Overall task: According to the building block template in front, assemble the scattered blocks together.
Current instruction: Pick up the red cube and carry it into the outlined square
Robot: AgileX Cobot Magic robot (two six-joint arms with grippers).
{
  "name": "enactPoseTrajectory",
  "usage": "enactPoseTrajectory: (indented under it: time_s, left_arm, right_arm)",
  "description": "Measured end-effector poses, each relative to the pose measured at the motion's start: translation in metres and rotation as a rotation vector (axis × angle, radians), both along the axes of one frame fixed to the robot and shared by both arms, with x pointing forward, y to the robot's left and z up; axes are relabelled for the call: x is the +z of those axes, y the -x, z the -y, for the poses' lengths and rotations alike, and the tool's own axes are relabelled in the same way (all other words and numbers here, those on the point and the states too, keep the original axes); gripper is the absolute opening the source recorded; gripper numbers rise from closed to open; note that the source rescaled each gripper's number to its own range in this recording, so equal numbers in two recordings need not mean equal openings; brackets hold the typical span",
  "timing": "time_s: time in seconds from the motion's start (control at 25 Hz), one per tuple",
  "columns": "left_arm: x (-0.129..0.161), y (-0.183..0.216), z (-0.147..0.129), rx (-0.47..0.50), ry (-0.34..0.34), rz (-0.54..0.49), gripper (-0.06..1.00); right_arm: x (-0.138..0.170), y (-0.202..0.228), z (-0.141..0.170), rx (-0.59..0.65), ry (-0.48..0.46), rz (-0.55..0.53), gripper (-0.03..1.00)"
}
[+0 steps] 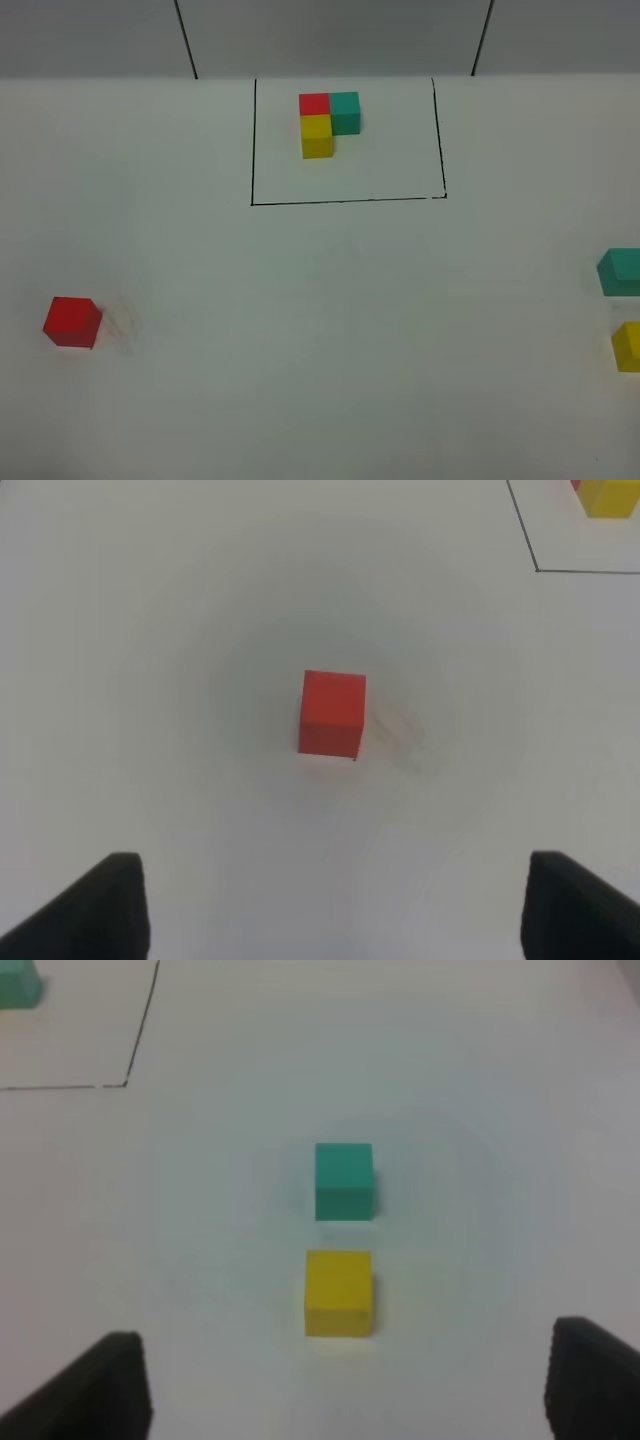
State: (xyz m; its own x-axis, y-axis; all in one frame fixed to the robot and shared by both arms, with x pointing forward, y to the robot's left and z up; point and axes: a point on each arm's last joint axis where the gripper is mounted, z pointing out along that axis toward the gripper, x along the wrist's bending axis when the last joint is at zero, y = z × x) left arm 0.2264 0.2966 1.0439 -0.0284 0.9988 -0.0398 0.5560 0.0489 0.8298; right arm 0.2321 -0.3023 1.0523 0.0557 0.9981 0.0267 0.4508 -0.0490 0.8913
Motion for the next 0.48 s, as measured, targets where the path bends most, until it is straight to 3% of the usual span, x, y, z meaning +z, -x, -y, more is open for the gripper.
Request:
enactPoseTrajectory:
  time_s: [0.48]
  left_arm:
    - [0.0003,-0.0048,-0.0003,0.012,0.019,-0.033,0.69]
  right_arm:
    - [0.0,0.0,0.0,0.0,0.0,0.0,0.64]
